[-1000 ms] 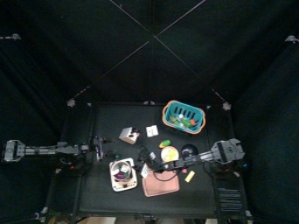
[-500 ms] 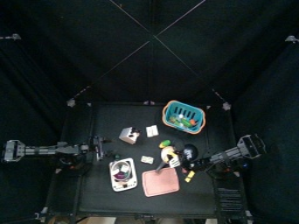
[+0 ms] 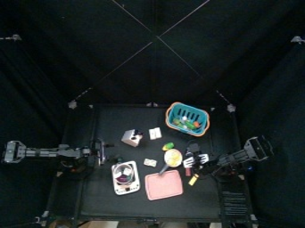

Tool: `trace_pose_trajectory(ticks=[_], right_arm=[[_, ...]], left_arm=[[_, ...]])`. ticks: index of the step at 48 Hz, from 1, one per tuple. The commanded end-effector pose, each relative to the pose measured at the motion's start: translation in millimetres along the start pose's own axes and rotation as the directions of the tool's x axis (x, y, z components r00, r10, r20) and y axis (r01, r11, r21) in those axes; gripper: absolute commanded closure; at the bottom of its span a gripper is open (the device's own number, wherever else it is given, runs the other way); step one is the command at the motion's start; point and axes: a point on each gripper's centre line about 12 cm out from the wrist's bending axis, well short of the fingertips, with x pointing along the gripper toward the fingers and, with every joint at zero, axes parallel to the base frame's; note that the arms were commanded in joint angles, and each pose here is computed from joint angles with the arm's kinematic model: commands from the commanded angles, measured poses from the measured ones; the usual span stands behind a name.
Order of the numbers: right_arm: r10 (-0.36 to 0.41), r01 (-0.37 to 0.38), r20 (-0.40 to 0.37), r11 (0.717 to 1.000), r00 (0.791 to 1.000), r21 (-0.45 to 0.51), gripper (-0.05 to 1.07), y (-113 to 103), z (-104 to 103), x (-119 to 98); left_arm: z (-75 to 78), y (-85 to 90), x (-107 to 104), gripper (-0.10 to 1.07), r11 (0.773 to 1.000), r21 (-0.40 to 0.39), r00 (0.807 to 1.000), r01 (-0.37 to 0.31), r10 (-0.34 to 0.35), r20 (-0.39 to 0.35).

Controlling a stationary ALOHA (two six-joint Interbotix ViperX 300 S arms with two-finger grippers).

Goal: Grab pot lid

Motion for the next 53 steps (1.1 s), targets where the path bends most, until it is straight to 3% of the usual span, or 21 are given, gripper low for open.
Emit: trace_pose_trajectory(ticks=[1, 9, 42, 53], right_arm=[[-0.001, 0.0, 0.003, 1.0, 1.0, 0.018, 0.19, -3.9, 2.2, -3.6], [-0.015, 0.015, 0.004, 1.0, 1.0, 0.017, 0.19, -10.1, 1.3, 0.6], [0.072, -0.071, -0.04, 0.997, 0.997, 0.041, 0.2, -15.7, 6.2, 27.8], [0.07, -0.068, -0.043, 0.997, 0.997, 0.041, 0.32, -16.3, 5.8, 28.0]], left_arm=[[10.0, -0.7, 3.2, 0.04, 1.0, -0.001, 1.0, 0.003, -0.003, 0.029], [10.2, -0.7, 3.1, 0.04, 1.0, 0.0, 1.0, 0.003, -0.003, 0.031], [8.8, -0.7, 2.8, 0.04, 1.0, -0.001, 1.0, 0.003, -0.003, 0.026], [8.8, -0.7, 2.8, 0.04, 1.0, 0.0, 1.0, 0.003, -0.003, 0.026]])
